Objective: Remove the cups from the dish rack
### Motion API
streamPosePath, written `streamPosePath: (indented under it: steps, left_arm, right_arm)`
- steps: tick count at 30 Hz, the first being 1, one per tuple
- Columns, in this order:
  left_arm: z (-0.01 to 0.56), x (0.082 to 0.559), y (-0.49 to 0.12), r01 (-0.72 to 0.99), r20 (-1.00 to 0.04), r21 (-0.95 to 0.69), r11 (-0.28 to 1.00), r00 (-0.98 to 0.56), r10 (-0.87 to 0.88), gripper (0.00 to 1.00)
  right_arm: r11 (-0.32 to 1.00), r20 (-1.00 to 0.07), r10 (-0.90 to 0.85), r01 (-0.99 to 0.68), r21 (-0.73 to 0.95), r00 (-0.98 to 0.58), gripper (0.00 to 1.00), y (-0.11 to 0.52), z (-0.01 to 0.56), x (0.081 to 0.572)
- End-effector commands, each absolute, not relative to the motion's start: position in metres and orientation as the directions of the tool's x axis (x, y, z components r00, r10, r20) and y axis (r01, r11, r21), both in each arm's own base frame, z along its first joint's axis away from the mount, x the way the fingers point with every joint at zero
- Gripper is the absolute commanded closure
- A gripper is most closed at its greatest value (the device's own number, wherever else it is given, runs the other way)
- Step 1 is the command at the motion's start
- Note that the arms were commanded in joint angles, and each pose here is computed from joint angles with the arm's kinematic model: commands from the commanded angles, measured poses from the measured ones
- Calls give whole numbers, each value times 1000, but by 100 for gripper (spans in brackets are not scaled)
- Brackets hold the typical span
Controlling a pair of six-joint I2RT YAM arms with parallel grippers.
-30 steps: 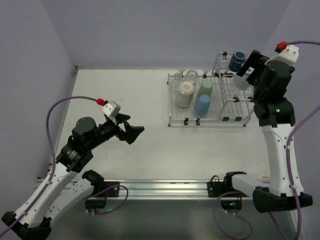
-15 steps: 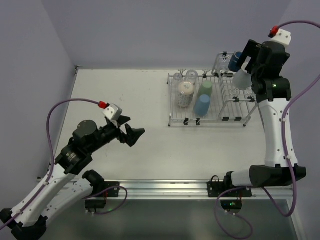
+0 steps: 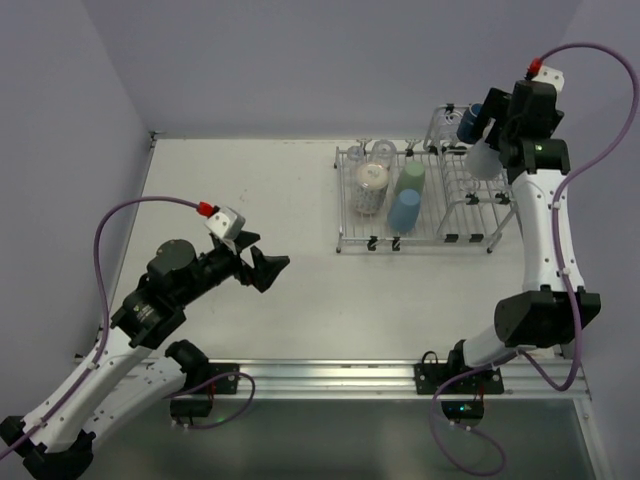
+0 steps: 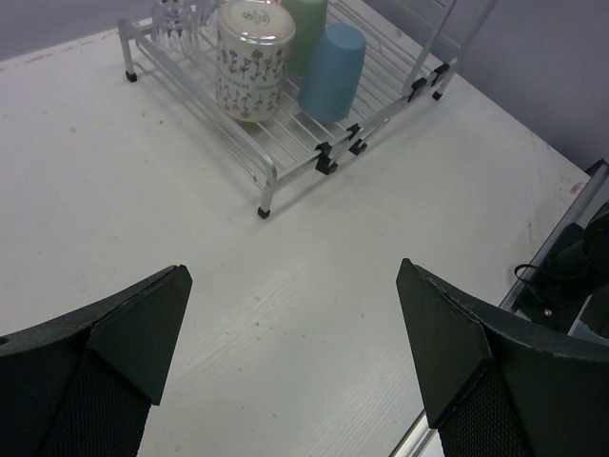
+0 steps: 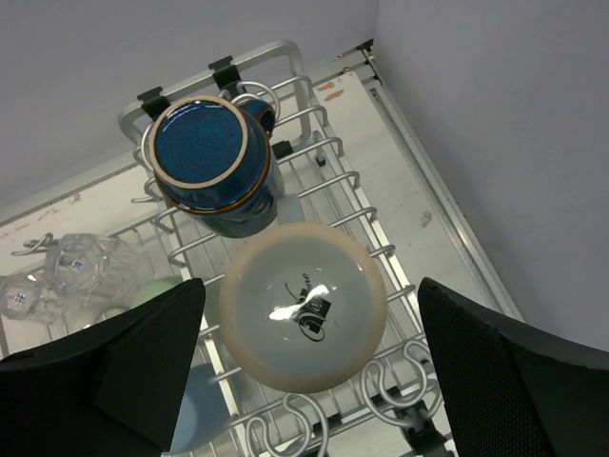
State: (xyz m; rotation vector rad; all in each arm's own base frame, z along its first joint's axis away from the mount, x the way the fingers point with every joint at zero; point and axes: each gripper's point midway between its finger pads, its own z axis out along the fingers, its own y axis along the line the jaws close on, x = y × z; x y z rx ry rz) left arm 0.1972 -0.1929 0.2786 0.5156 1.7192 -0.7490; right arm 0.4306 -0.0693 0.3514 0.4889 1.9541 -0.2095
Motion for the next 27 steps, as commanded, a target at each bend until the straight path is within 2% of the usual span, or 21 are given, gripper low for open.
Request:
streamPosePath:
  steps: [1, 9, 18, 21, 22, 24, 27]
  left_arm:
    - [281, 200, -193, 681, -970, -189, 707, -243, -26, 0]
    - [281, 201, -192, 679, -970, -187, 710, -242, -24, 0]
    - [281, 202, -190, 670, -971, -185, 719, -239, -28, 0]
    - [281, 202, -190, 670, -970, -187, 719, -240, -29, 0]
    - [281, 201, -190, 669, -970, -187, 719, -241, -28, 0]
    - [281, 202, -189, 668, -970, -185, 721, -240, -27, 0]
    - [282, 201, -189, 668, -971, -186, 721, -237, -31, 0]
  right_arm:
    - [919, -913, 256, 373, 128, -317, 4, -59, 366, 440]
    - [918, -916, 252, 377, 124, -313, 18, -60, 362, 441]
    - [905, -909, 239, 418, 82, -341, 16, -69, 348, 441]
    - [901, -913, 236, 427, 78, -332, 24, -71, 350, 439]
    - [900, -916, 235, 428, 78, -327, 32, -71, 352, 438]
    - [898, -922, 229, 434, 76, -311, 36, -73, 358, 437]
    - [888, -934, 226, 452, 81, -278, 56, -77, 370, 431]
